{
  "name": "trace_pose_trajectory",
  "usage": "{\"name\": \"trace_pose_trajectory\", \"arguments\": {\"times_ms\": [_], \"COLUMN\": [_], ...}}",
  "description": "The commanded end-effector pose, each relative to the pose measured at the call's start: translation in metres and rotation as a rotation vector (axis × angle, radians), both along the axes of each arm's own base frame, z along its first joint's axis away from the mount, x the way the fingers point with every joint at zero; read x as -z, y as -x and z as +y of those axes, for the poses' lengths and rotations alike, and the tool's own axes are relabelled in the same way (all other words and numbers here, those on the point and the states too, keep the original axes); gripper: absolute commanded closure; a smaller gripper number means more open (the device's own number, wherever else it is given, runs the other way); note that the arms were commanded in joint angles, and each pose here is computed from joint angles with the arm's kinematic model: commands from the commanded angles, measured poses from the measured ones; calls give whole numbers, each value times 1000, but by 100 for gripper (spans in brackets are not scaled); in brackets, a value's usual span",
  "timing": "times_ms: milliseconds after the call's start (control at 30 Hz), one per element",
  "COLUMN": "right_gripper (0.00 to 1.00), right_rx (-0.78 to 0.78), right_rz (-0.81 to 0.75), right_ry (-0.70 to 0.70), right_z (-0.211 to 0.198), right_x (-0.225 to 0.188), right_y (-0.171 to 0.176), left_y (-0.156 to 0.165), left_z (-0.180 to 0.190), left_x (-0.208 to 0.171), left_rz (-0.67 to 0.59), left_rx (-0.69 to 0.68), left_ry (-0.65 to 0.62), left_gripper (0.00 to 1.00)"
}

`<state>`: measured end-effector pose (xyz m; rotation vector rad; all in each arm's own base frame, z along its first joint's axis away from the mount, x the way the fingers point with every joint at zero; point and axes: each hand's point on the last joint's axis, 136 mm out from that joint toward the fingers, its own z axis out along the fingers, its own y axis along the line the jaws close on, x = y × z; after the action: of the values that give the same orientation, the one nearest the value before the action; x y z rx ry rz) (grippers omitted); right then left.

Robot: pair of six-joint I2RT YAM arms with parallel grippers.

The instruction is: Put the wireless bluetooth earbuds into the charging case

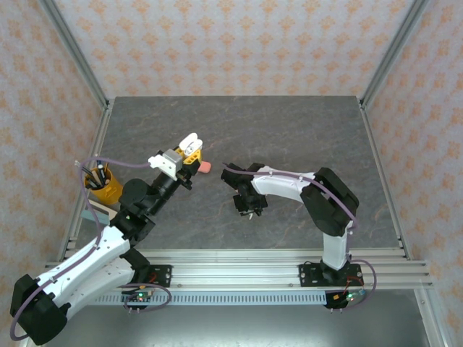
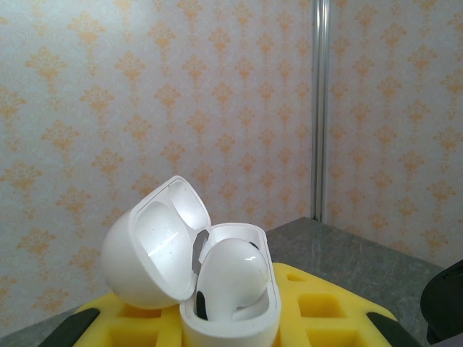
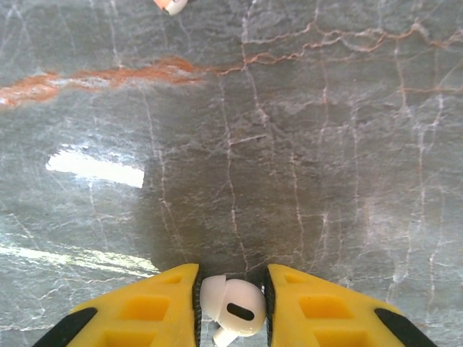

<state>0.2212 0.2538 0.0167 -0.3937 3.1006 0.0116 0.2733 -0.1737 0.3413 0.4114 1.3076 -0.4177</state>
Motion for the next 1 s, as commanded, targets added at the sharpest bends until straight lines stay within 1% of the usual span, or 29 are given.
{"name": "trace_pose_trajectory", "arguments": {"times_ms": [0, 100, 233, 367, 633, 967], "right_gripper": [72, 72, 61, 56, 56, 61], "right_rx": [10, 10, 30, 93, 244, 262], "right_rz": [44, 41, 38, 32, 35, 22], "right_ry": [90, 90, 105, 126, 72, 92], "right_z": [-25, -25, -27, -31, -20, -26], "right_x": [10, 9, 8, 4, 3, 8], "right_y": [14, 13, 12, 12, 12, 9], "left_y": [0, 0, 0, 0, 0, 1], "left_z": [3, 3, 3, 3, 3, 4], "left_x": [-17, -17, -17, -18, -17, -16], "left_rz": [-39, -38, -37, -40, -39, -40], "left_rx": [-10, -9, -8, -11, -10, -12], "left_ry": [26, 26, 26, 25, 23, 22], "left_gripper": [100, 100, 100, 100, 100, 100]}}
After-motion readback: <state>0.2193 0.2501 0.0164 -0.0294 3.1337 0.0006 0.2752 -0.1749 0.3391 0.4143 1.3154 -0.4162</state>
